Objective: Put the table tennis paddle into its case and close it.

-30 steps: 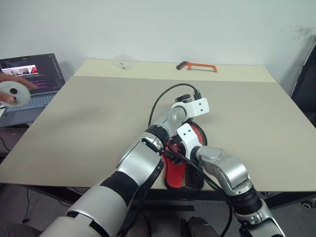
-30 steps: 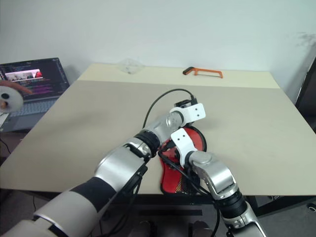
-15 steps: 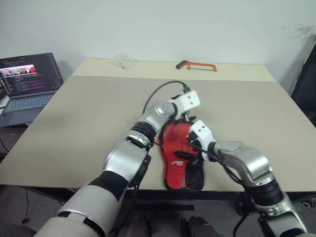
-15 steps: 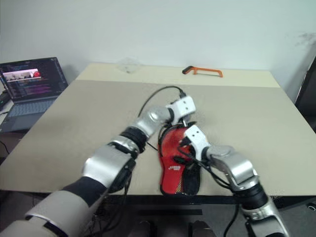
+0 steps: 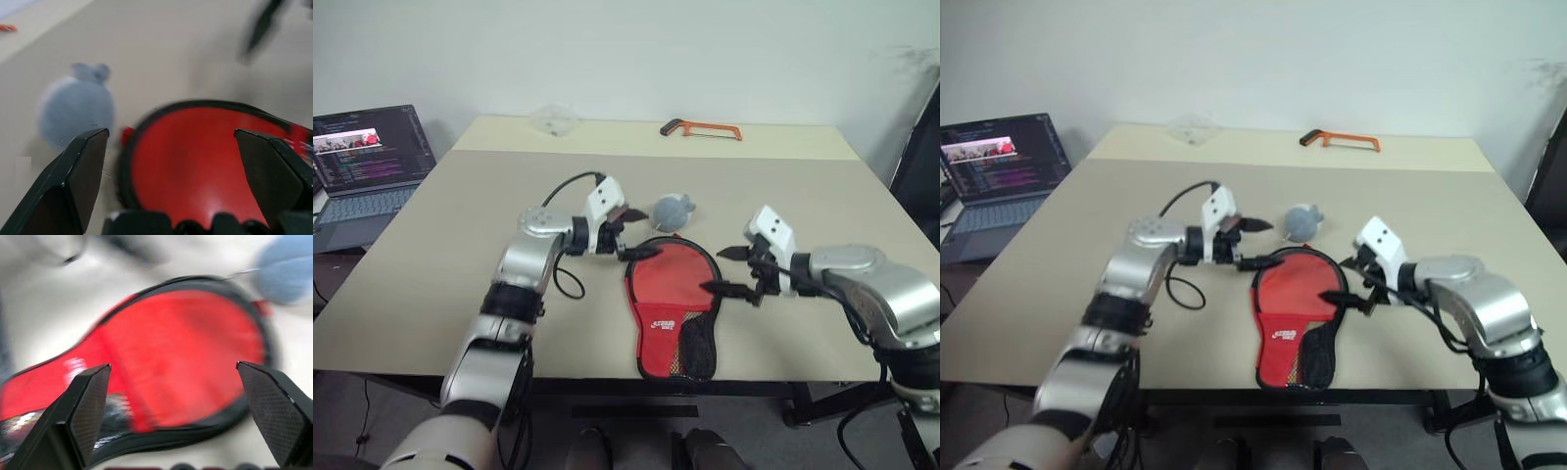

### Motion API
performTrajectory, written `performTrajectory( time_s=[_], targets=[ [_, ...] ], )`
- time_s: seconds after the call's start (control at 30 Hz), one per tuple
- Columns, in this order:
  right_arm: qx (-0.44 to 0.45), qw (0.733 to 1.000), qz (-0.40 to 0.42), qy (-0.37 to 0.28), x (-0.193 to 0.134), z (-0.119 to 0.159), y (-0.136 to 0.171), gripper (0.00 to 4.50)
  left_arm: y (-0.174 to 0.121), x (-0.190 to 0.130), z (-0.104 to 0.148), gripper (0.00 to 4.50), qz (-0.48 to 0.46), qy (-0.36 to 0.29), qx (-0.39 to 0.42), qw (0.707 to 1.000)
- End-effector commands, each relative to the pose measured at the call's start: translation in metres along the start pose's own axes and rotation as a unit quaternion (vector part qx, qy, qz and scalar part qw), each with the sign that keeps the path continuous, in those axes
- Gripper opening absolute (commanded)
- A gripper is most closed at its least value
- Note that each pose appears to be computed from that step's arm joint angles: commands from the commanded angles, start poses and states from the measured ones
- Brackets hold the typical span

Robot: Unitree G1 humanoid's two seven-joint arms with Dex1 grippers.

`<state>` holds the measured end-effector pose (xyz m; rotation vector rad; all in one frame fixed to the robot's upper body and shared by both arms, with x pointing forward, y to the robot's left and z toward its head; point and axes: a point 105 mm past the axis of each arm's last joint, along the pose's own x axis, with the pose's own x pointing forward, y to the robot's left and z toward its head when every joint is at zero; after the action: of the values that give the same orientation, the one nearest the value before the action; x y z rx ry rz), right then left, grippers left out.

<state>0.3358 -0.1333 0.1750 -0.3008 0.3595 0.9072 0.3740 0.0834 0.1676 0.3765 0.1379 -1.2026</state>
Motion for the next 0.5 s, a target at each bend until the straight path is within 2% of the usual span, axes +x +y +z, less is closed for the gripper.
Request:
performTrajectory(
  time_s=[0.03,0.13,0.27,0.5],
  targets=[
    [0.008,0.994,-0.086,-0.061,0.001,0.033,-0.043,4.5,-0.02,0.01,0.007,4.46,-0.002,-0.019,-0.014,1.0],
    [0.024,0.988,-0.136,-0.074,0.011,0.043,-0.066,4.5,-0.031,0.019,-0.001,4.46,0.004,-0.015,-0.035,0.999],
    [0.075,0.978,-0.165,-0.107,0.031,0.059,-0.085,4.5,-0.051,0.033,-0.026,4.46,0.024,0.023,-0.043,0.999],
    [0.141,0.967,-0.144,-0.153,0.064,0.07,-0.088,4.5,-0.031,0.037,-0.042,4.46,0.155,0.012,-0.093,0.983]
  ],
)
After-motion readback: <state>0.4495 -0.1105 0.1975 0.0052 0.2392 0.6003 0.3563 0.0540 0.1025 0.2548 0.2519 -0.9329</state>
